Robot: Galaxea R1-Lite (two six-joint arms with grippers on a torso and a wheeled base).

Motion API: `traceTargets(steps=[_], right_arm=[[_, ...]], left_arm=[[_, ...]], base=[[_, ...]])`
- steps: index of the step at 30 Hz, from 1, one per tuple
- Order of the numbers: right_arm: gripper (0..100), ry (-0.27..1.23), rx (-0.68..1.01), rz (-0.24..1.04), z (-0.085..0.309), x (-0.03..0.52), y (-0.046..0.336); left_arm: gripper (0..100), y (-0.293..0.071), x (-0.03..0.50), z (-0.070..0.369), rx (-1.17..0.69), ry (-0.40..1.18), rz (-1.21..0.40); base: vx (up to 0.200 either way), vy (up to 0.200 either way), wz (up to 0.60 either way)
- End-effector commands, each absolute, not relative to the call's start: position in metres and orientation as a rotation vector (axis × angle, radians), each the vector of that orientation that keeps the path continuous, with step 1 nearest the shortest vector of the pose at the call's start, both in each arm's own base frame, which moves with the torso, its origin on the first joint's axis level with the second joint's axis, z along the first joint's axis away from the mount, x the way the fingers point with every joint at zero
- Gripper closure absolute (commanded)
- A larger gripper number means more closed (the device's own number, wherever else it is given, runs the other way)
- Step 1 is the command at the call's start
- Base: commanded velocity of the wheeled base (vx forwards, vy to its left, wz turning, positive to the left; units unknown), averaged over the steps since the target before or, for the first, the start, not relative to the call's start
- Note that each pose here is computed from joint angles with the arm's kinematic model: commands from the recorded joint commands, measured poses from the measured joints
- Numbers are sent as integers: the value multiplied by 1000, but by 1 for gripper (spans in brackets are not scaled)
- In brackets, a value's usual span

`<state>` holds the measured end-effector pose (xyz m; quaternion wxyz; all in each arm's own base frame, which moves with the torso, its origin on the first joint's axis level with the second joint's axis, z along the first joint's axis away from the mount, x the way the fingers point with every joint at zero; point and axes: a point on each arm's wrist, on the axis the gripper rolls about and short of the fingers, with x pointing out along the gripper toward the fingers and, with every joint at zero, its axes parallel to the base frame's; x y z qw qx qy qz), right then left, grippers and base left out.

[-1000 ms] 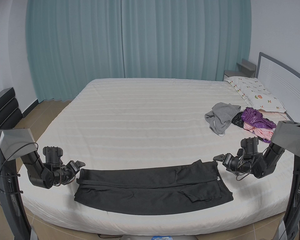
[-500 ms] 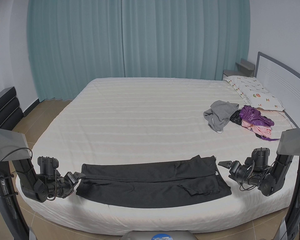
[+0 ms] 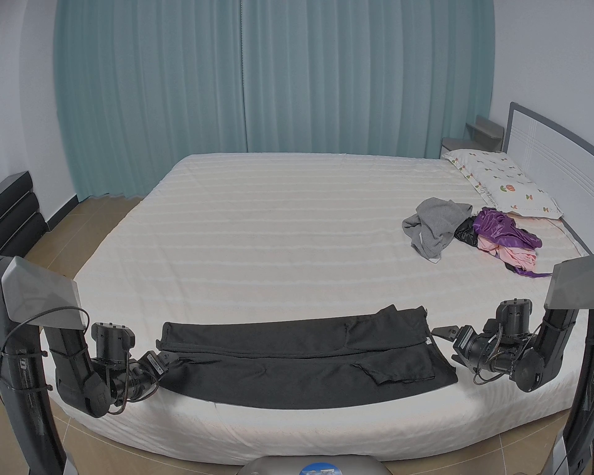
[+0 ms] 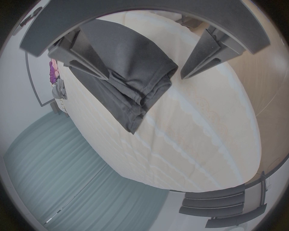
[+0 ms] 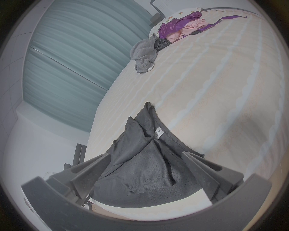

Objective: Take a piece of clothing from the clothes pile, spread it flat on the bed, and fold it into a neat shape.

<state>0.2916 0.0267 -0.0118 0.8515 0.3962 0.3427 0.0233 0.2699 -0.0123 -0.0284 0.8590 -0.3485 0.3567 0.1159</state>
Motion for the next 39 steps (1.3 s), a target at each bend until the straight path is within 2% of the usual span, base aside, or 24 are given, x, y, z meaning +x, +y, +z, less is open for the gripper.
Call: traceTargets(steps=[1,4,5,22,39], right_arm=[[0,729,836,46,-14,291,27],[0,729,835,45,-14,291,27],[0,730,833,45,-14,291,27],[0,781,650,71,-15,264,24],[0,837,653,43,-17,245,18]], left_arm=[[0,-15,267,-40,-721,783,252],[0,-16,268,-42,-714,787,252],[100,-16,266,-42,-698,793,247],[100,-9,238,-44,-572,852,327],[100,-9,228,-43,-512,867,349]], base=[[0,0,0],[0,0,0],[0,0,0],[0,0,0],[0,0,0]])
